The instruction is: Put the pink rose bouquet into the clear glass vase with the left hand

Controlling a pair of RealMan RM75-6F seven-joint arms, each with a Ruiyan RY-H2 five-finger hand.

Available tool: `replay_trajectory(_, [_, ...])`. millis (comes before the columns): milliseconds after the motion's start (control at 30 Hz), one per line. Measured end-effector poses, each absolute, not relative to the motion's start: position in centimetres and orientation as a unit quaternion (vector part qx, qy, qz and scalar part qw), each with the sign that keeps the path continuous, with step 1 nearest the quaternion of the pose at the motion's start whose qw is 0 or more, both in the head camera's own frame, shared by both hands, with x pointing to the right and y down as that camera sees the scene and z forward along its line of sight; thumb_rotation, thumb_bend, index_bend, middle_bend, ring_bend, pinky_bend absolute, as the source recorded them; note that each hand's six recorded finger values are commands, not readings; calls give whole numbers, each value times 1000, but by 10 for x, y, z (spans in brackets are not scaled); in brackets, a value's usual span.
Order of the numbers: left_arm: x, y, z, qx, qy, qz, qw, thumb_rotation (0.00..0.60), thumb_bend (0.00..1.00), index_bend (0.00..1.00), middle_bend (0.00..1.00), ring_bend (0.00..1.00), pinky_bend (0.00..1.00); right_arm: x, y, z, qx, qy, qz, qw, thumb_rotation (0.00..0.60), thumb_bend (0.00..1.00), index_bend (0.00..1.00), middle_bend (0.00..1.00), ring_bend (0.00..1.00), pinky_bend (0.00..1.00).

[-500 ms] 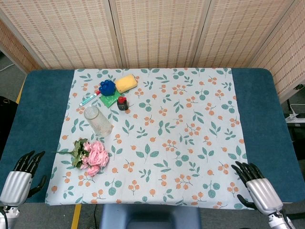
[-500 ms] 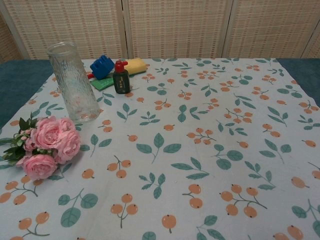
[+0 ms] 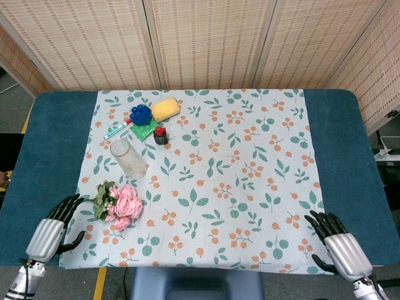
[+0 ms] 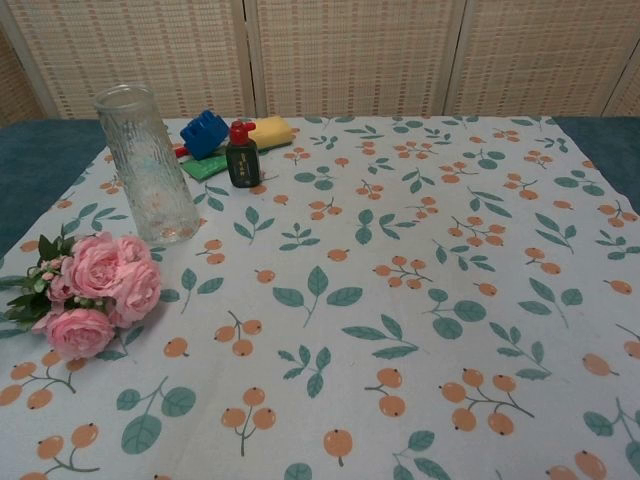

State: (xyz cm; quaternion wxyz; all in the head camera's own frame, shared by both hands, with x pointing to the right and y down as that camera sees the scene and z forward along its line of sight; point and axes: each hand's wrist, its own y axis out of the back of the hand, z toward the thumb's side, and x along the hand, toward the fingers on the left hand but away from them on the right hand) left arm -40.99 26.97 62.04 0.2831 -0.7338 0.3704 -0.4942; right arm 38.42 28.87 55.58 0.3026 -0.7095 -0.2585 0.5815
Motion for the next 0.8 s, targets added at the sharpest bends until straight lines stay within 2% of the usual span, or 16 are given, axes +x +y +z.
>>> replay_trajectory(233, [-361,237,662,-776,318,-493,230,600,344,0,0,0,149,387,287,558,-707,-260,586,300,600,213,0,0,0,0])
replay_trajectory(433, [-336,215,681,-772,295,-509,239,600,342,0,0,0,152,389,285,560,-705,-260,589,297,600,213,0,0,0,0])
replay_trajectory(733, [-319,210,699,-770,235,-550,222,600,342,0,0,3,161,391,282,560,-701,-265,592,296,600,213,0,0,0,0])
replay_trajectory(800, [-319,210,699,-770,230,-553,220,600,339,0,17,36,165,391,282,560,-702,-263,592,296,600,213,0,0,0,0])
